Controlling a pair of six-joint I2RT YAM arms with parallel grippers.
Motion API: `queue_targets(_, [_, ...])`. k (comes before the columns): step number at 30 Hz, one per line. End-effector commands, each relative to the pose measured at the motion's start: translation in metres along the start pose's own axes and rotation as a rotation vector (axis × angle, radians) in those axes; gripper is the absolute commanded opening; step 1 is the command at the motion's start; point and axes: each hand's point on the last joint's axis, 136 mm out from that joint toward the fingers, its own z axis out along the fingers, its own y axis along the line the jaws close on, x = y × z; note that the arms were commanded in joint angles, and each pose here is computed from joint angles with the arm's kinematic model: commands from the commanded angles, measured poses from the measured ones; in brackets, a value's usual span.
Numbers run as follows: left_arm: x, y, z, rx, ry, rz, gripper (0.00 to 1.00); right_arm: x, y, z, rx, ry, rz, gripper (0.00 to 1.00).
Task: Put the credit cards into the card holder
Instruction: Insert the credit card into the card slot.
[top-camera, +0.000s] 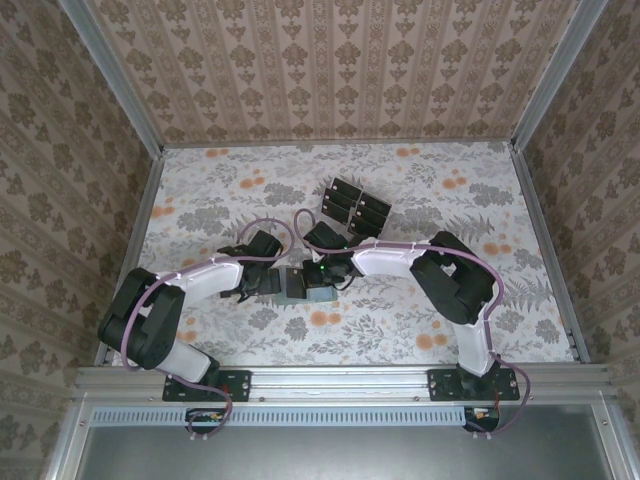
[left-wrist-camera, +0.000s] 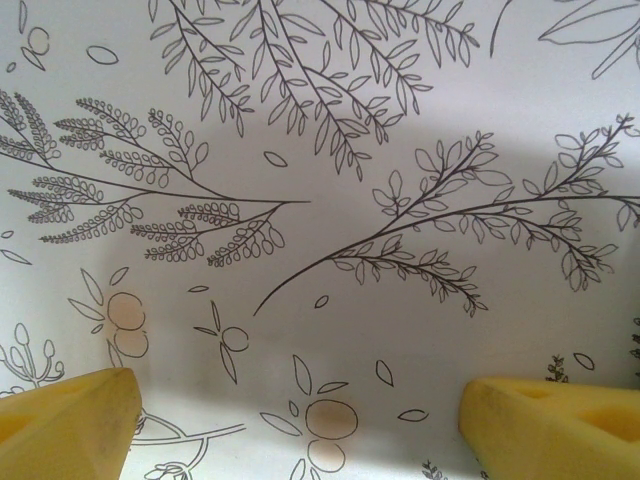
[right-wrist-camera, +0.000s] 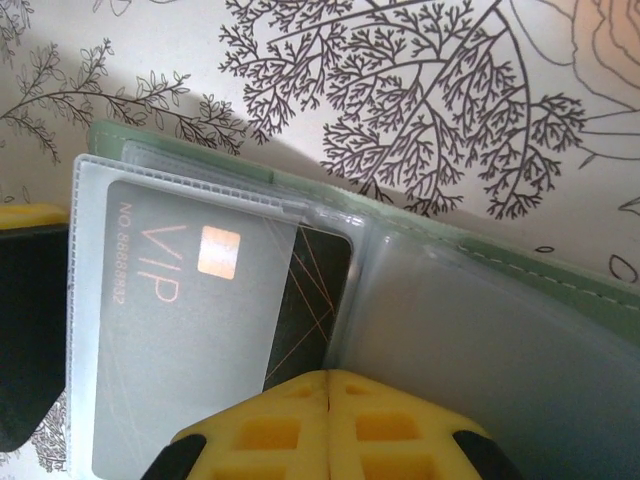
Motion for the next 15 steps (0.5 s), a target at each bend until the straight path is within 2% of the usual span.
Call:
queue_targets(1, [0.01, 0.003, 0.01, -0.021, 0.036, 0.013, 1.0, -0.001, 0.009, 0.008, -0.029, 0.016, 0.016, 0.09])
queue_targets(15, [0.01, 0.002, 0.009, -0.022, 0.036, 0.012, 1.0, -0.005, 0.03, 0.008, -0.11, 0.008, 0.022, 0.09])
